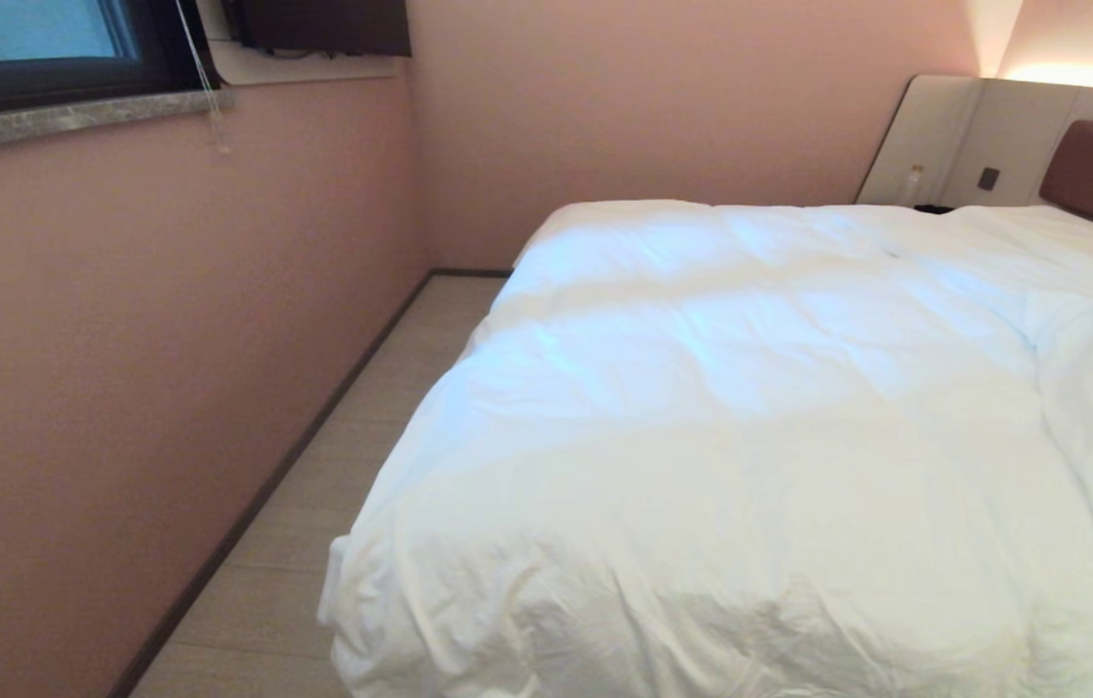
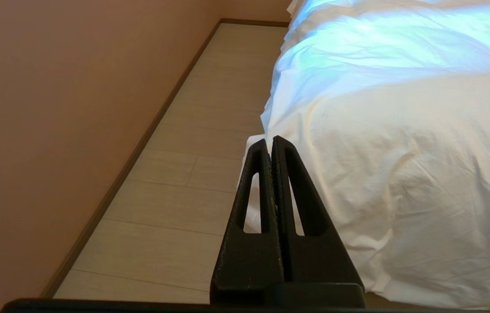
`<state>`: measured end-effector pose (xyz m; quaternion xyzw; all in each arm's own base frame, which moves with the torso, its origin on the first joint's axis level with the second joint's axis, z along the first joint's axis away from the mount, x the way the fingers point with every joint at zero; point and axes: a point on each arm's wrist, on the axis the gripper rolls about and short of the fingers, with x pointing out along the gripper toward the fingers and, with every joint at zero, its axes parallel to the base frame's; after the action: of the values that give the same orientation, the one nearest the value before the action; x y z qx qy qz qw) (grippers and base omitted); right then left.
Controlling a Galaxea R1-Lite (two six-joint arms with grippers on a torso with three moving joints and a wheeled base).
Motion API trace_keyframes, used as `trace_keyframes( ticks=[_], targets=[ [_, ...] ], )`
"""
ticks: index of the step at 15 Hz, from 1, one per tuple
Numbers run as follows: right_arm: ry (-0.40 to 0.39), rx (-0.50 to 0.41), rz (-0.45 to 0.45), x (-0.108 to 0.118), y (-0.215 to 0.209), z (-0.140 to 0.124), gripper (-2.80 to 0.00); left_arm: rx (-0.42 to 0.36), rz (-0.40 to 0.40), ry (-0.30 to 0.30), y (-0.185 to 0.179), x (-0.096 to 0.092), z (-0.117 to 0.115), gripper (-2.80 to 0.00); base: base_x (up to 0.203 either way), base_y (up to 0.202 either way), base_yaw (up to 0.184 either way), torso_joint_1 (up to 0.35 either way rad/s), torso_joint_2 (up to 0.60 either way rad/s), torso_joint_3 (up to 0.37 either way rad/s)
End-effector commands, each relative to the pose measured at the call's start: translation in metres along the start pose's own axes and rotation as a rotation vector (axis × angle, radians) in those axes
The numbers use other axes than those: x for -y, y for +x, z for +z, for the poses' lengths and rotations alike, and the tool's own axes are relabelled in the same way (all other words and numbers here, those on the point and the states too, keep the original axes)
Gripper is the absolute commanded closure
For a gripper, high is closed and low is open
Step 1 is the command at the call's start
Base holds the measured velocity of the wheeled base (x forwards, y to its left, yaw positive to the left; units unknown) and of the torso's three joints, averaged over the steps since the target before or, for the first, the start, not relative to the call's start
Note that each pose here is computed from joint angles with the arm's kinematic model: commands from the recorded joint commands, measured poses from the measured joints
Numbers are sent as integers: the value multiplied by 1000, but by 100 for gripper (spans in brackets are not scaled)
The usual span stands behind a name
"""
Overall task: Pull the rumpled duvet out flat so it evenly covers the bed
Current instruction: Hold the folded corner of the quilt
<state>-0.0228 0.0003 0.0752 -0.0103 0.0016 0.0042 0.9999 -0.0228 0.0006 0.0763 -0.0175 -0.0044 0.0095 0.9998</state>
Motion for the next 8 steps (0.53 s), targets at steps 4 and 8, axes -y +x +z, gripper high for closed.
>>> trace_keyframes(
  ticks=[4,8],
  targets=[
    [-1,2,1,0,0,0,0,-1,-1,1,0,0,0,0,0,0,0,0,0,0],
    [-1,0,1,0,0,0,0,-2,1,1,0,0,0,0,0,0,0,0,0,0]
  ],
)
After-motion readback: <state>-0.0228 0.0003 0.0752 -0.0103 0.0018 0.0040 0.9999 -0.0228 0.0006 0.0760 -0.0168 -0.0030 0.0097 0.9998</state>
